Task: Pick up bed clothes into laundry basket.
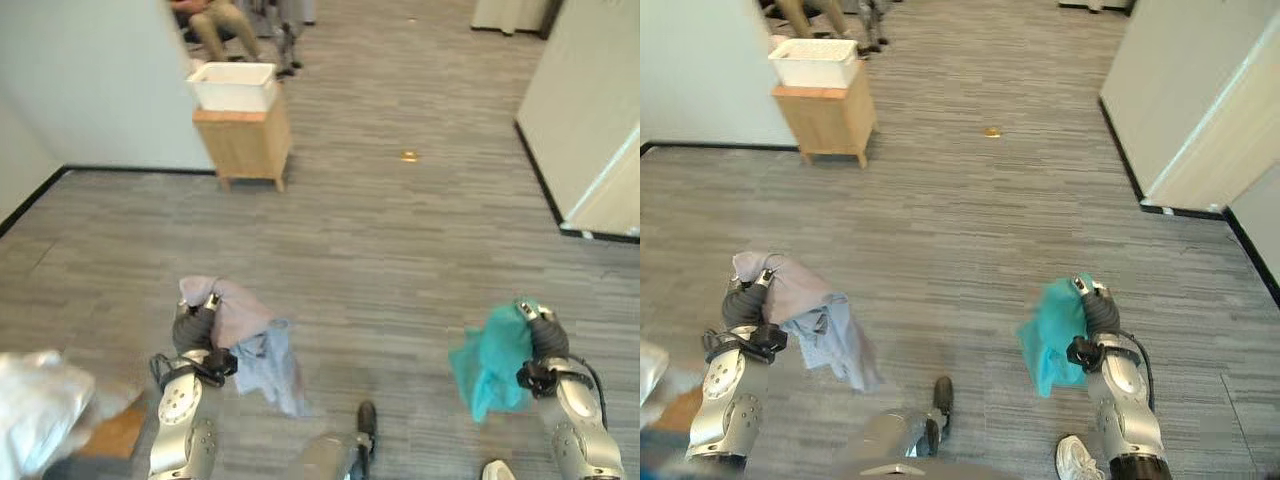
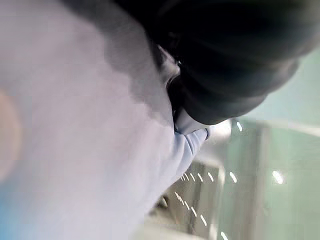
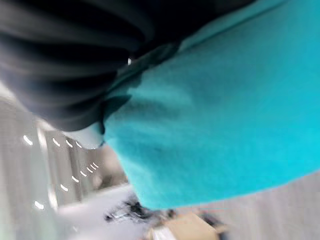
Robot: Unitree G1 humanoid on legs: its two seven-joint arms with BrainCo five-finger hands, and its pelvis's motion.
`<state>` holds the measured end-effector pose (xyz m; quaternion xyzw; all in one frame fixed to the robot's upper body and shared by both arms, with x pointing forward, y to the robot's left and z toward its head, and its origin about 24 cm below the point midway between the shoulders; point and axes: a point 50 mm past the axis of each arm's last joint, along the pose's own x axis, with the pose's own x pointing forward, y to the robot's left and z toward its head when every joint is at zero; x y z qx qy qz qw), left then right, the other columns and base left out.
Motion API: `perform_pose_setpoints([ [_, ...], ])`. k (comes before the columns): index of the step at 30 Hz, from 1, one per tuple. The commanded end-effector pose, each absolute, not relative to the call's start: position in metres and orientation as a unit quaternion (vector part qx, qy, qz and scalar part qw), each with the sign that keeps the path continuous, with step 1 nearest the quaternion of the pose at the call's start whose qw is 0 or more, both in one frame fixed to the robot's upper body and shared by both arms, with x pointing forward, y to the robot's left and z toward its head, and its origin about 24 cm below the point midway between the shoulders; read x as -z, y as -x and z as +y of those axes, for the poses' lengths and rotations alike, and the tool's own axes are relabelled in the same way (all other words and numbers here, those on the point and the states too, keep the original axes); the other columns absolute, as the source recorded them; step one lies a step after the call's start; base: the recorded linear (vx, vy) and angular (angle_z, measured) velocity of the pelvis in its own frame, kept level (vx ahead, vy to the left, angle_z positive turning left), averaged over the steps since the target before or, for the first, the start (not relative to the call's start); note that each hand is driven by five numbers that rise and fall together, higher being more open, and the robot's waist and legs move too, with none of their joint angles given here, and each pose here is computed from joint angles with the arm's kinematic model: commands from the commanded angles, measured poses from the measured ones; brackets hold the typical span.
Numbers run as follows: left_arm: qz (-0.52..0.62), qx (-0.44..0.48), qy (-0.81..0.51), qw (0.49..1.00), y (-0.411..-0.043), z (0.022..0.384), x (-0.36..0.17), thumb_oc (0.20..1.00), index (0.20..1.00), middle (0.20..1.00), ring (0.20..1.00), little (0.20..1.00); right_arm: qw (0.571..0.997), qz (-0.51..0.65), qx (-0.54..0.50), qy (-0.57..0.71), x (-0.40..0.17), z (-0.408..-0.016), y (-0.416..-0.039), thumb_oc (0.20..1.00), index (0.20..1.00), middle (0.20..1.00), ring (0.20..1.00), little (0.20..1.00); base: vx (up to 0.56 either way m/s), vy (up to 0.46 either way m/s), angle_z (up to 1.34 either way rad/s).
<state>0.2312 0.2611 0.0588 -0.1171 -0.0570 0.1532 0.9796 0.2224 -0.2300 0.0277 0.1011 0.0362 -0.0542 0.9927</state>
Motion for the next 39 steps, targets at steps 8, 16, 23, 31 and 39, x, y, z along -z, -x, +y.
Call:
perform_pose_setpoints([
  [8,-0.155,0.027,0.07,0.985,-0.258,0.214,-0.112,0.2,0.2,0.2,0.2,0.2,0.992,-0.065,0.03,-0.102,-0.065,-0.227,-0.241,0.2,0.2,0.2,0.2,0.2,0.6,0.055,0.9],
  [16,-0.16,0.061,0.112,0.979,-0.242,0.204,-0.109,0.2,0.2,0.2,0.2,0.2,0.992,-0.078,0.017,-0.094,-0.071,-0.233,-0.237,0.2,0.2,0.2,0.2,0.2,0.24,-0.123,1.54],
  [23,-0.106,-0.058,0.061,0.991,-0.231,0.235,-0.086,0.2,0.2,0.2,0.2,0.2,0.99,-0.091,0.081,-0.067,-0.08,-0.262,-0.225,0.2,0.2,0.2,0.2,0.2,0.01,-0.103,1.23],
  [31,-0.016,-0.158,-0.01,0.987,-0.196,0.273,-0.056,0.2,0.2,0.2,0.2,0.2,0.994,-0.026,0.058,-0.088,-0.054,-0.245,-0.221,0.2,0.2,0.2,0.2,0.2,0.02,0.015,0.12],
  [39,-0.106,-0.199,0.033,0.974,-0.21,0.282,-0.086,0.2,0.2,0.2,0.2,0.2,0.991,-0.025,0.122,-0.043,-0.057,-0.274,-0.224,0.2,0.2,0.2,0.2,0.2,-0.02,0.02,-0.09],
])
